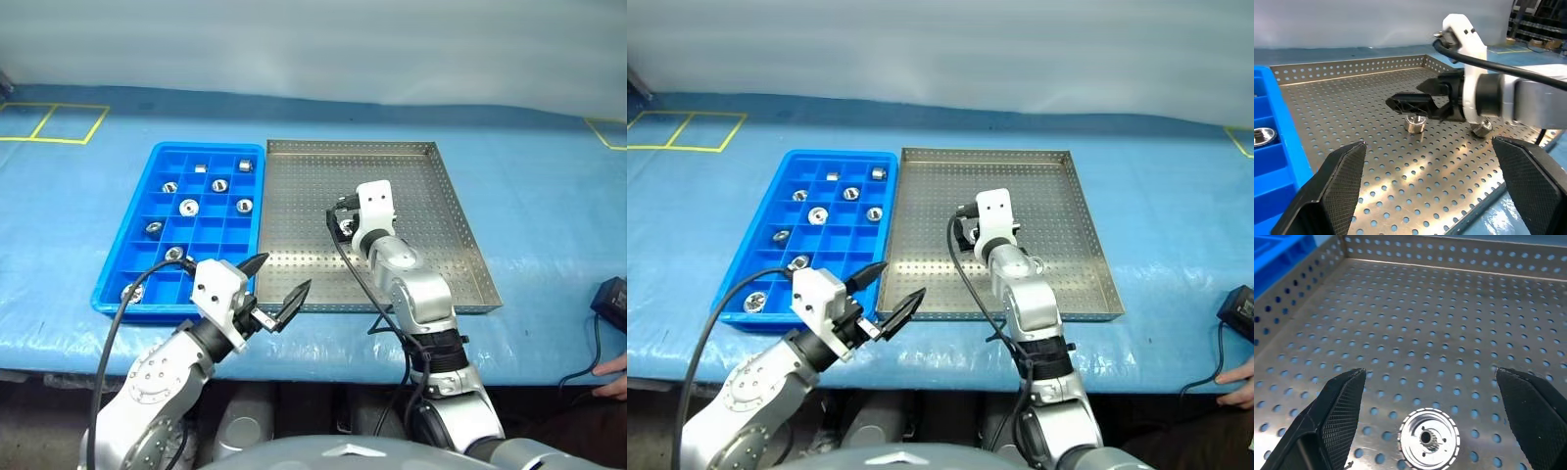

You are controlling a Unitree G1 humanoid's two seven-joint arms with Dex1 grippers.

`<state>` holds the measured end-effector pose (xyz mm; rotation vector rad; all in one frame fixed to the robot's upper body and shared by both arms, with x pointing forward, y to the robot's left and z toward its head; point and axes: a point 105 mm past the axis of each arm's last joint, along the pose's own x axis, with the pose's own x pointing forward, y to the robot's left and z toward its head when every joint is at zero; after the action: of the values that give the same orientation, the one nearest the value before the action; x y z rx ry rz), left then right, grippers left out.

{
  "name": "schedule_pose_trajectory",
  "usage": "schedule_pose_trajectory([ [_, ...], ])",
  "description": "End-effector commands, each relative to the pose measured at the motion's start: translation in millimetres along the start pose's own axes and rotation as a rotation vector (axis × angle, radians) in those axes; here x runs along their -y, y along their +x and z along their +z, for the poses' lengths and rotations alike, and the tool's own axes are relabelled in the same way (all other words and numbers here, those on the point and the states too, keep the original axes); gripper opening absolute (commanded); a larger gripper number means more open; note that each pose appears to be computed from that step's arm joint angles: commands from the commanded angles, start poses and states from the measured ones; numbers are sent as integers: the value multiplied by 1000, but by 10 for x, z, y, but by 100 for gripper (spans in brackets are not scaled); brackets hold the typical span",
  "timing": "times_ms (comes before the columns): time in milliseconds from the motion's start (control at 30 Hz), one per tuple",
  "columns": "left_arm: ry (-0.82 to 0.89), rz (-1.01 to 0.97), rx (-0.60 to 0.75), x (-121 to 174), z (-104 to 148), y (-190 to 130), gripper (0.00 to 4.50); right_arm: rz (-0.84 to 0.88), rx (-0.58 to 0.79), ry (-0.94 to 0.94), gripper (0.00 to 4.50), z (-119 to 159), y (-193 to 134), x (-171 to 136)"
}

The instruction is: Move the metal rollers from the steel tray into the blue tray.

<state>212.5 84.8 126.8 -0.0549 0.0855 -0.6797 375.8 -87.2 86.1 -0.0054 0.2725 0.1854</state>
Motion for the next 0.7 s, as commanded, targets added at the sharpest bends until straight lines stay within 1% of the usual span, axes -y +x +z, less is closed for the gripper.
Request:
schedule_pose_trajectory([
  [33,25,-17,14,64,49,-7,450,-14,-7,31,446,-38,96,-3],
  [167,26,-1,8,58,32,-14,450,7,-42,28,446,-172,108,-54],
  [200,25,7,6,55,24,-18,450,11,-48,27,429,-197,97,-61],
  [267,27,18,-1,49,10,-25,450,24,-52,23,383,-207,68,-84],
  [467,26,44,-1,31,4,-37,450,101,-23,-18,185,-22,-63,-248],
  [500,27,52,0,25,4,-38,450,124,-19,-24,177,25,-90,-298],
  [600,29,95,7,-22,12,-49,450,247,37,-75,177,281,-192,-595],
  [633,31,102,8,-29,13,-49,450,264,46,-87,177,320,-208,-639],
  [700,31,146,22,-81,33,-65,450,327,99,-94,177,503,-230,-828],
])
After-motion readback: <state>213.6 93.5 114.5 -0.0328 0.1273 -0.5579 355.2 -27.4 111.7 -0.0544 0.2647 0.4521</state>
